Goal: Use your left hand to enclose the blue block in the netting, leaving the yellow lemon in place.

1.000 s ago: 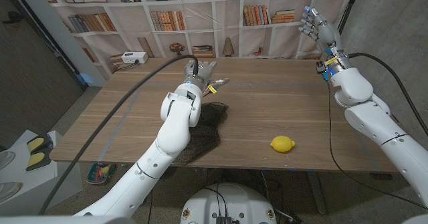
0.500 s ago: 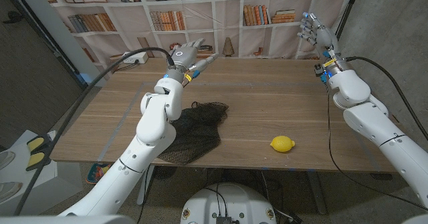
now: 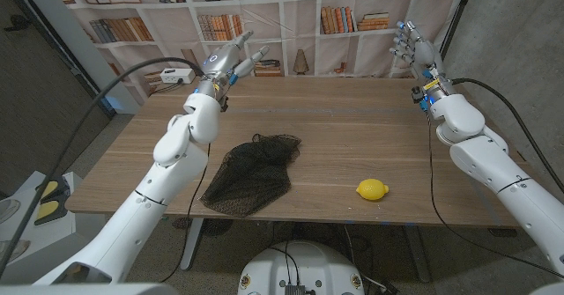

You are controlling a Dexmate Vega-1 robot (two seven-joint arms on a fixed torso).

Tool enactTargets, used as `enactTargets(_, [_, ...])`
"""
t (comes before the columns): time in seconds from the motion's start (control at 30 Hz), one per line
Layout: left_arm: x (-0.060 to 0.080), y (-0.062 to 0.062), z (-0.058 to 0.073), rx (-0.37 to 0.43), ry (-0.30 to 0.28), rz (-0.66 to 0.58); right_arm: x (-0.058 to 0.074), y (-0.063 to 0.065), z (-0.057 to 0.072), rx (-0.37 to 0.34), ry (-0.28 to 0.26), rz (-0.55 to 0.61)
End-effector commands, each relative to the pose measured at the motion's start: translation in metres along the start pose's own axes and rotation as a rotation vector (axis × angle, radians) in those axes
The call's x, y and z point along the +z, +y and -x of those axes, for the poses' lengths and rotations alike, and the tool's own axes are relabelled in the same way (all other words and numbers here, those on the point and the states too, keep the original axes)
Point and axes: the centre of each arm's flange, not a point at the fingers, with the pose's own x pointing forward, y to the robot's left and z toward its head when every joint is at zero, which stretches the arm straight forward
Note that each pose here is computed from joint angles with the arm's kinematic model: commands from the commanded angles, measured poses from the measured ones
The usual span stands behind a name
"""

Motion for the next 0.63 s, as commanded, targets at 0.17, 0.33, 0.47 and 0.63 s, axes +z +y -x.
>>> enactTargets(0.17, [-0.056,0.002,-0.042,-0.083,-0.118,0.702,0.001,0.023,0.029,-0.075,0.102,0.026])
enactTargets(0.33, [-0.073,-0.004,-0.052,-0.137,-0.137,0.817,0.008,0.043,0.046,-0.119,0.140,0.063])
enactTargets(0.47, [-0.087,-0.014,-0.059,-0.155,-0.113,0.897,0.010,0.056,0.054,-0.130,0.164,0.059])
enactTargets(0.63, [-0.101,-0.025,-0.066,-0.166,-0.070,0.982,0.015,0.072,0.045,-0.128,0.128,0.064])
